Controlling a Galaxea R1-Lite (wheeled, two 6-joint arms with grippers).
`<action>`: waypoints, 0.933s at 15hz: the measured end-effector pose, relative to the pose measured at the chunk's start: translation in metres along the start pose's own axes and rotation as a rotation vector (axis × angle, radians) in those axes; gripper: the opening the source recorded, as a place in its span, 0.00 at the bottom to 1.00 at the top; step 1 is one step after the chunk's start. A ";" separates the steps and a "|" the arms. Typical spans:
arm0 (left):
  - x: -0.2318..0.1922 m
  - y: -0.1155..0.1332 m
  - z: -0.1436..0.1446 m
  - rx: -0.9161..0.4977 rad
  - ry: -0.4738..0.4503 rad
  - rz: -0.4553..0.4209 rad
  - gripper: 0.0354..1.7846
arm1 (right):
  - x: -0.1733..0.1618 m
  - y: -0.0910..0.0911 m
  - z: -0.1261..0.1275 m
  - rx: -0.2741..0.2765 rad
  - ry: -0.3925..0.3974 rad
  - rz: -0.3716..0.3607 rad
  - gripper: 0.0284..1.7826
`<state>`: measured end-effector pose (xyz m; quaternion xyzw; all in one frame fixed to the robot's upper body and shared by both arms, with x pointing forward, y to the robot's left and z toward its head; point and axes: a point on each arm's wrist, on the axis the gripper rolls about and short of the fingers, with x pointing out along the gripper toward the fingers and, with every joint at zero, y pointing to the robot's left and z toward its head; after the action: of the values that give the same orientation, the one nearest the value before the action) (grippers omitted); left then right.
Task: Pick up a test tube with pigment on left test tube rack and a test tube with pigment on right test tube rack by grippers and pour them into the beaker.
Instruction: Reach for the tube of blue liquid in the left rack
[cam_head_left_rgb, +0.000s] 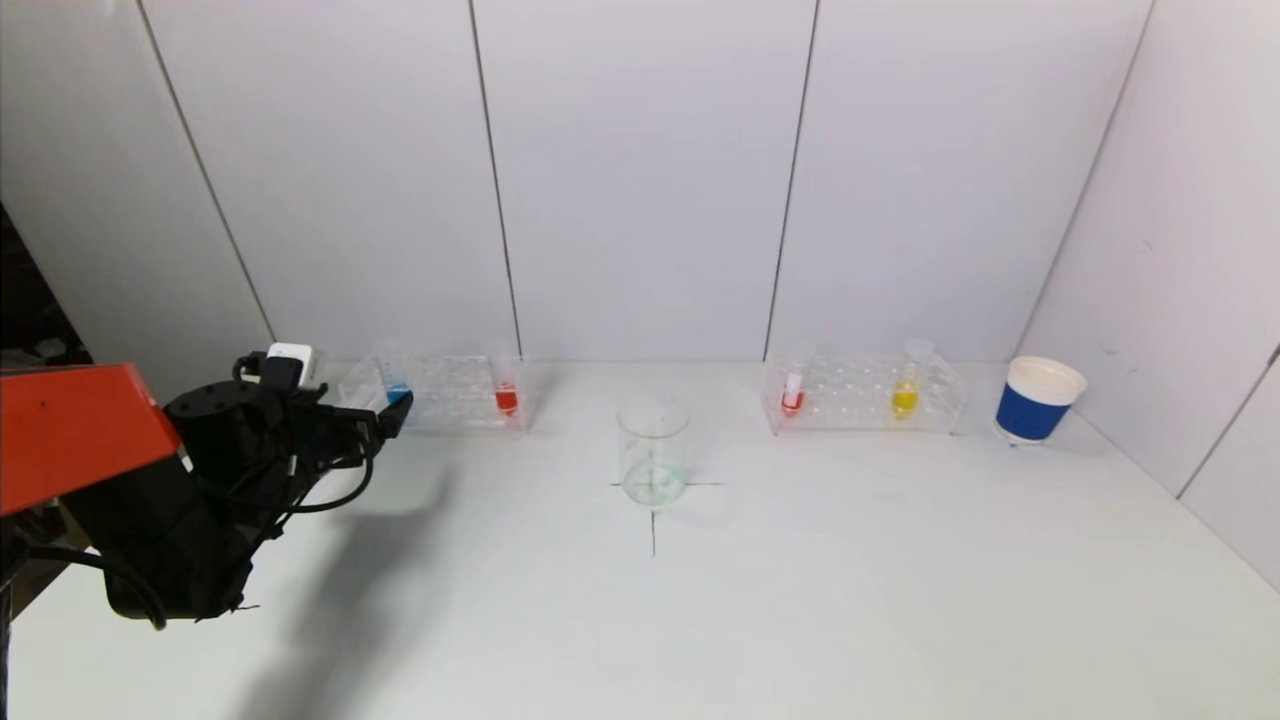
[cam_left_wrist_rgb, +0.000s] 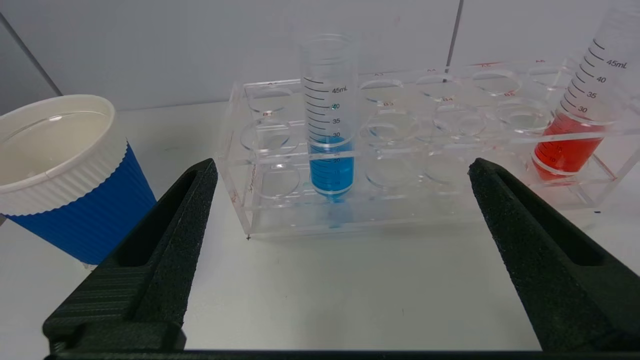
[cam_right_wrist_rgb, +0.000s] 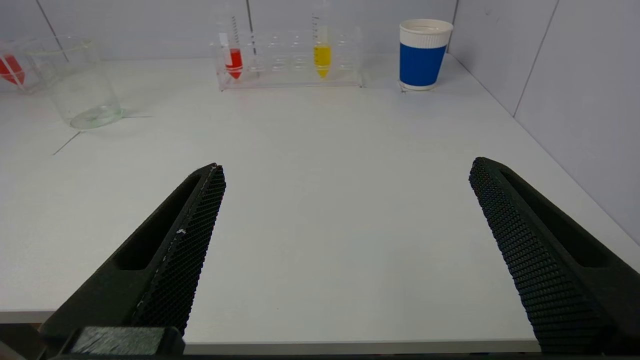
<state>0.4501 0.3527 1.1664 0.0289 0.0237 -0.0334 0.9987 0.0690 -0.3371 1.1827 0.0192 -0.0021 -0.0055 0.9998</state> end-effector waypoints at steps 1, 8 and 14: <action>0.002 0.000 0.000 0.000 -0.004 0.000 0.99 | 0.000 0.000 0.000 0.000 0.000 0.000 1.00; 0.022 0.001 -0.002 0.009 -0.045 0.003 0.99 | 0.000 0.000 0.000 0.000 0.000 0.000 1.00; 0.041 0.003 -0.009 0.014 -0.071 0.005 0.99 | 0.000 0.000 0.000 0.000 0.000 0.000 1.00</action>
<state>0.4910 0.3532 1.1553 0.0346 -0.0121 -0.0318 0.9988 0.0690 -0.3371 1.1827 0.0192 -0.0019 -0.0054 0.9998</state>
